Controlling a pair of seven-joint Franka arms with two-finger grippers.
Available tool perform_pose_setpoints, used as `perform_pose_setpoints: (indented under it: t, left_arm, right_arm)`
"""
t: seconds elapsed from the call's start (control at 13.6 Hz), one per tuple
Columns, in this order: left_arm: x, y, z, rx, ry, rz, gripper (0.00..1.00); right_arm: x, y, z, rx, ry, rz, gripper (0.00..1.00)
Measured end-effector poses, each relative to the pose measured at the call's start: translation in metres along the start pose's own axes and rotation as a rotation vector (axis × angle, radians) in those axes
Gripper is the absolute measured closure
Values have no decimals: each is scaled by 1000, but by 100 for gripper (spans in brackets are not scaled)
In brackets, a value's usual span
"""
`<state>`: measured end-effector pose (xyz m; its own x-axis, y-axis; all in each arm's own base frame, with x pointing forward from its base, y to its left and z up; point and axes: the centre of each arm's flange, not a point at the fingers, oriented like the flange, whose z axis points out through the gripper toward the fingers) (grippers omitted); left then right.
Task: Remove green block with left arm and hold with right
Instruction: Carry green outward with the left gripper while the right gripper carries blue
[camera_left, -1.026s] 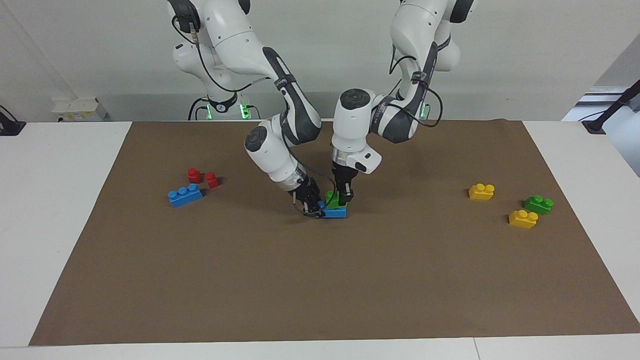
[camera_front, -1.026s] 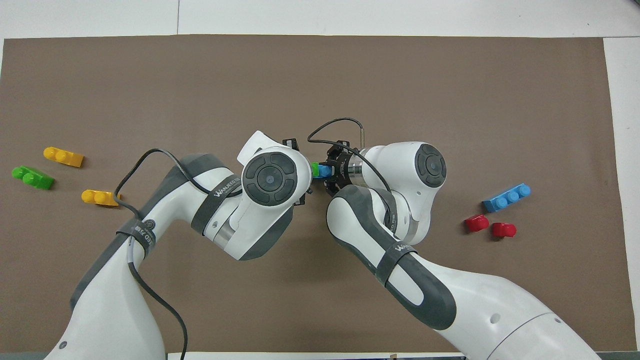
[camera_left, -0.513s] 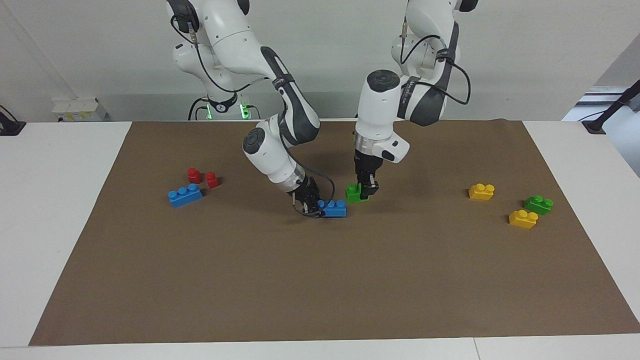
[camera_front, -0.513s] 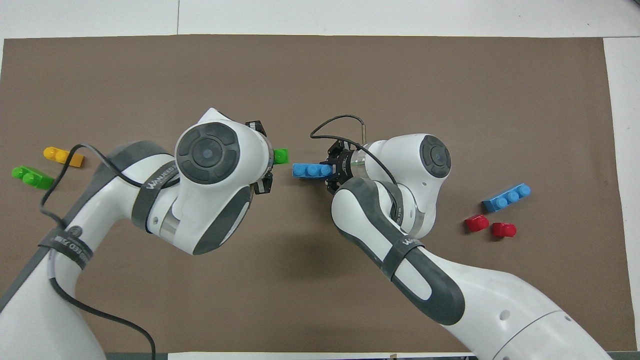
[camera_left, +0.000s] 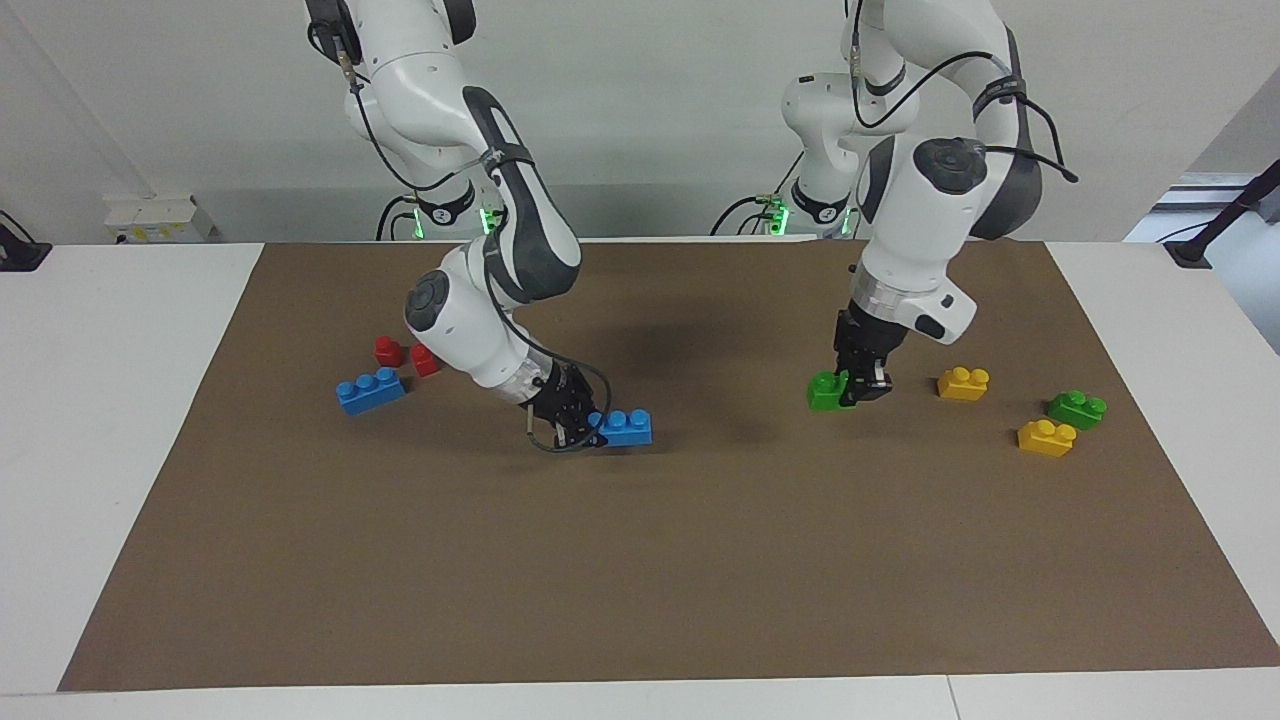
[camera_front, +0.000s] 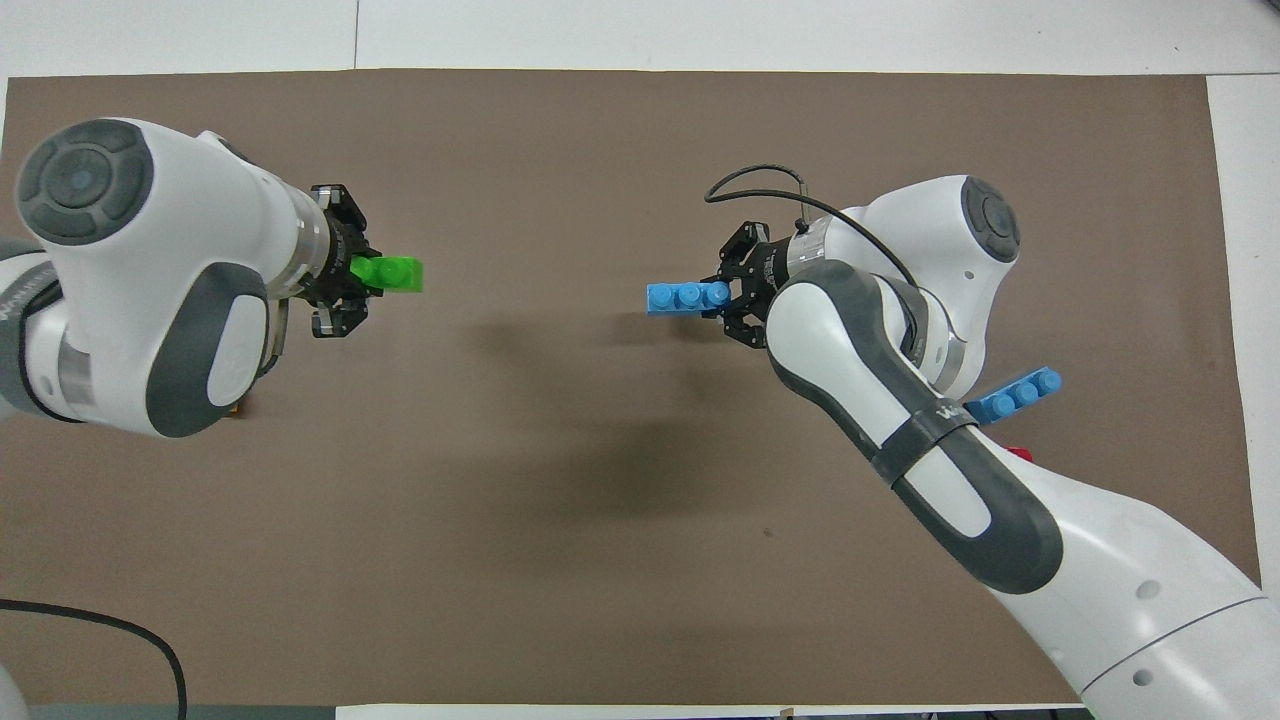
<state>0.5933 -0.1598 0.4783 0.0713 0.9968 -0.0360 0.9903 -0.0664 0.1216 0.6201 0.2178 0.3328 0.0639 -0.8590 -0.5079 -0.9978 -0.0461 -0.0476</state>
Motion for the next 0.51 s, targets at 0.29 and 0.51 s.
perform_pose_setpoints:
  t: [0.29, 0.51]
  left_arm:
    - [82, 15, -9, -9, 3, 86, 65]
    - [147, 18, -8, -21, -16, 186, 65]
  right_arm:
    - [84, -7, -45, -80, 28, -137, 66]
    - [155, -2, -87, -115, -1, -192, 66]
